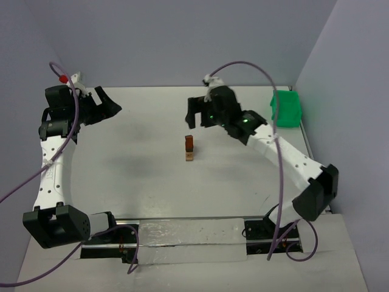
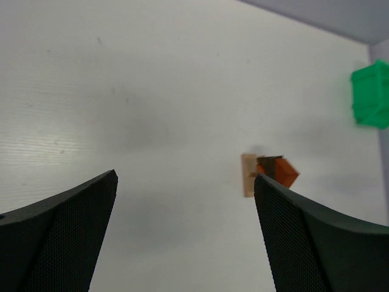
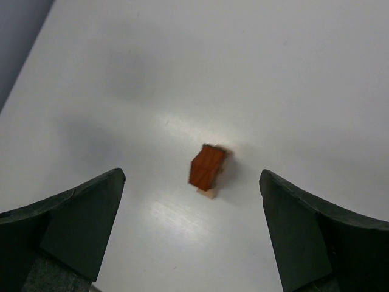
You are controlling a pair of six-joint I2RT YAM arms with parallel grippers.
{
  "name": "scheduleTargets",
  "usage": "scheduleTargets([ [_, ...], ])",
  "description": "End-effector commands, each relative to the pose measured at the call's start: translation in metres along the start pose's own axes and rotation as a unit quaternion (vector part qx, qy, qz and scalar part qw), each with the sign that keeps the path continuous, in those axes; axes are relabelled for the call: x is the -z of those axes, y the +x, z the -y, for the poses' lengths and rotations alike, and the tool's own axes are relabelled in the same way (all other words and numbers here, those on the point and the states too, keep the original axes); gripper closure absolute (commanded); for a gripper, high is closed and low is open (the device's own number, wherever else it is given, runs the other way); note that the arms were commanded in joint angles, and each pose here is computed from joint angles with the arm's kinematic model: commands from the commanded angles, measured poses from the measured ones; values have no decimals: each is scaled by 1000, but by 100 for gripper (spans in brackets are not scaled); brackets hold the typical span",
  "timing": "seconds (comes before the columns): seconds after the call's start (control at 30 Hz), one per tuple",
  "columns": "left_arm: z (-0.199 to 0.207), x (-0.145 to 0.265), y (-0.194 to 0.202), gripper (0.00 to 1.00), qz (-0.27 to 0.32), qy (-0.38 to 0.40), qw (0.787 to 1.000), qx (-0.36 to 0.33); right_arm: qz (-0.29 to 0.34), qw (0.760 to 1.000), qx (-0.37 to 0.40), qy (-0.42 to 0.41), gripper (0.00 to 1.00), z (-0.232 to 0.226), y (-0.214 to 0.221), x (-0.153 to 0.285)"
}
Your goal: Build the wood block tower
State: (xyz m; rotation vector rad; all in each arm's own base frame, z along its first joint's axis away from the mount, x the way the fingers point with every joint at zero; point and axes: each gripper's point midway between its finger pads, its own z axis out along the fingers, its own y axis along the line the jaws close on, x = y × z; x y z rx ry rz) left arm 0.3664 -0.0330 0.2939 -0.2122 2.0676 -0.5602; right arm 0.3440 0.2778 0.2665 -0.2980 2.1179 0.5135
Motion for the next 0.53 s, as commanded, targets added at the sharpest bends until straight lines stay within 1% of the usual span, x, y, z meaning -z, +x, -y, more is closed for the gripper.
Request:
scheduleTargets([
  [0.0,-32,10,25,1,-43,-52,992,-103,17,999,7,35,0,59,-27,46],
  [0.07,-43,13,32,1,-41,-73,989,-124,10,995,-2,94,0,104,-16,53],
  [0.1,-44,14,34,1,-41,-74,988,-126,9,995,0,100,0,108,-13,54],
  [0.17,-52,17,45,1,-36,-84,985,-147,1,988,17,151,0,140,9,65],
  [0.23,-59,18,55,1,-39,-89,981,-167,7,985,12,172,0,156,15,77],
  [0.27,-60,22,56,1,-33,-91,978,-182,-4,985,8,174,0,160,29,77],
  [0.3,-65,23,59,1,-32,-100,976,-193,2,985,1,174,0,161,31,83],
  [0.33,-64,26,57,1,-26,-100,975,-196,-6,985,1,173,0,162,38,82],
  [0.4,-70,30,61,1,-19,-114,970,-214,-1,986,-9,168,0,159,45,88],
  [0.5,-68,37,63,1,-12,-114,967,-228,3,984,-17,177,0,166,48,93],
])
